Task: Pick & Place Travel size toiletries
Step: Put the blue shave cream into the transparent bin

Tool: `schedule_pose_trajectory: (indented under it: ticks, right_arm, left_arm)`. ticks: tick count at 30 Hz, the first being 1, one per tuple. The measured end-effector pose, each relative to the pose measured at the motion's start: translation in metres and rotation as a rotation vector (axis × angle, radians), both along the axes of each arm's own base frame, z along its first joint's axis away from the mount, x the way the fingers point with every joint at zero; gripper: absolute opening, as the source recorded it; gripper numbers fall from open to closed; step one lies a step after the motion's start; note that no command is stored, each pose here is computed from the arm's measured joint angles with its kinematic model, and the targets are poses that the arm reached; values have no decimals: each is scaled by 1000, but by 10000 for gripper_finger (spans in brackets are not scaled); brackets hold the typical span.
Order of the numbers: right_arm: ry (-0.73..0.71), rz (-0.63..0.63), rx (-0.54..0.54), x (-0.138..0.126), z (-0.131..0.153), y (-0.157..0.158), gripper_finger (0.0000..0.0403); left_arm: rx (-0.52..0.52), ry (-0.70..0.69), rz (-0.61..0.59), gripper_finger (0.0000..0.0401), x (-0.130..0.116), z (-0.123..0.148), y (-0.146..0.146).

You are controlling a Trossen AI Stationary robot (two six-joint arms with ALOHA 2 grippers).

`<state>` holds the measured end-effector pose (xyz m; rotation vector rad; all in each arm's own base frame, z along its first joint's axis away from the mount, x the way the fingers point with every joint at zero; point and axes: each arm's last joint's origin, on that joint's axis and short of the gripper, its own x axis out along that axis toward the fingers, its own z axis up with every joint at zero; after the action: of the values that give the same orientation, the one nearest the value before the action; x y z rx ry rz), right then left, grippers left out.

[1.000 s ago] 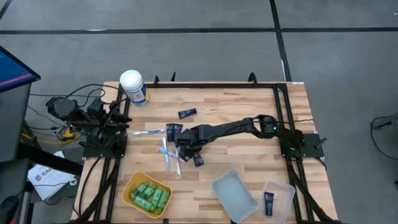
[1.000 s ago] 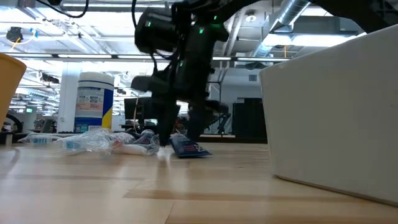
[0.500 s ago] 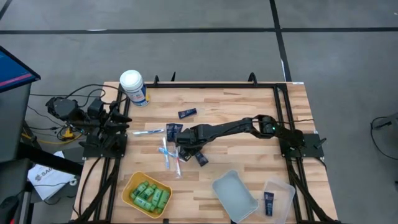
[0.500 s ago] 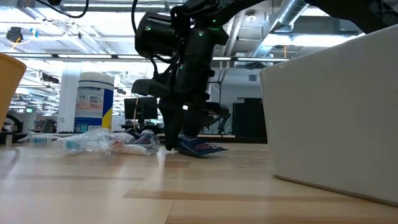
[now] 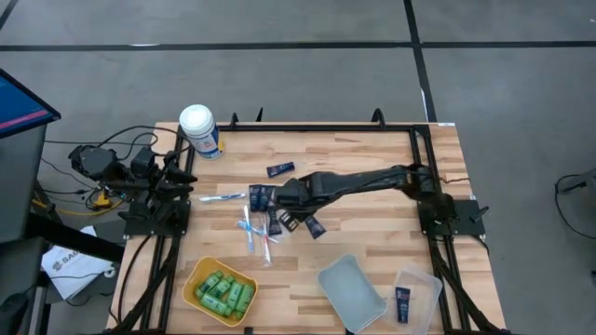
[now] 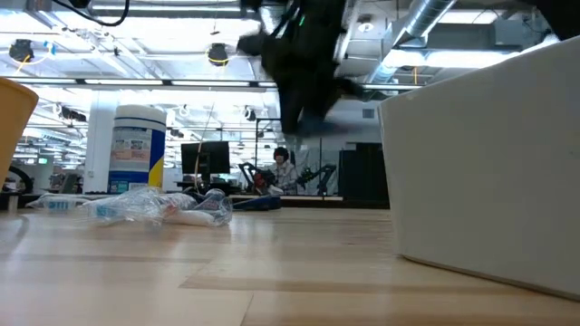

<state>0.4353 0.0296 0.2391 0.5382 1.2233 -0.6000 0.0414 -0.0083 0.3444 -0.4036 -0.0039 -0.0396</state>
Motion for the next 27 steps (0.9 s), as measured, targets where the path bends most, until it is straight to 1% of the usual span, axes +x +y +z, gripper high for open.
schedule_pose_trajectory:
  ticks: [2,5,10,13,16,19,21,23,27]
  right_arm:
    - [10,-24,-16,-15,22,5,115]
    - [67,-67,-58,-41,44,18,115]
    - [201,-168,-120,-75,56,51,115]
    - [174,-191,-108,-87,52,79,115]
    - [209,-263,-91,-104,43,104,115]
    - [253,-328,-77,-123,28,130,115]
    - [287,-372,-46,-136,24,147,115]
    - [321,-401,-36,-149,19,163,115]
    - [358,-496,-9,-172,14,191,115]
  left_arm:
    - [1,1,0,143,0,0,0]
    - [2,2,-7,143,0,0,0]
    - [4,6,-8,143,0,-1,0]
    - [4,6,-8,143,0,-1,0]
    - [4,6,-8,143,0,-1,0]
    - [3,5,-8,143,0,-1,0]
    - [4,6,-8,143,0,-1,0]
    - [3,5,-8,143,0,-1,0]
    - [3,5,-8,143,0,0,0]
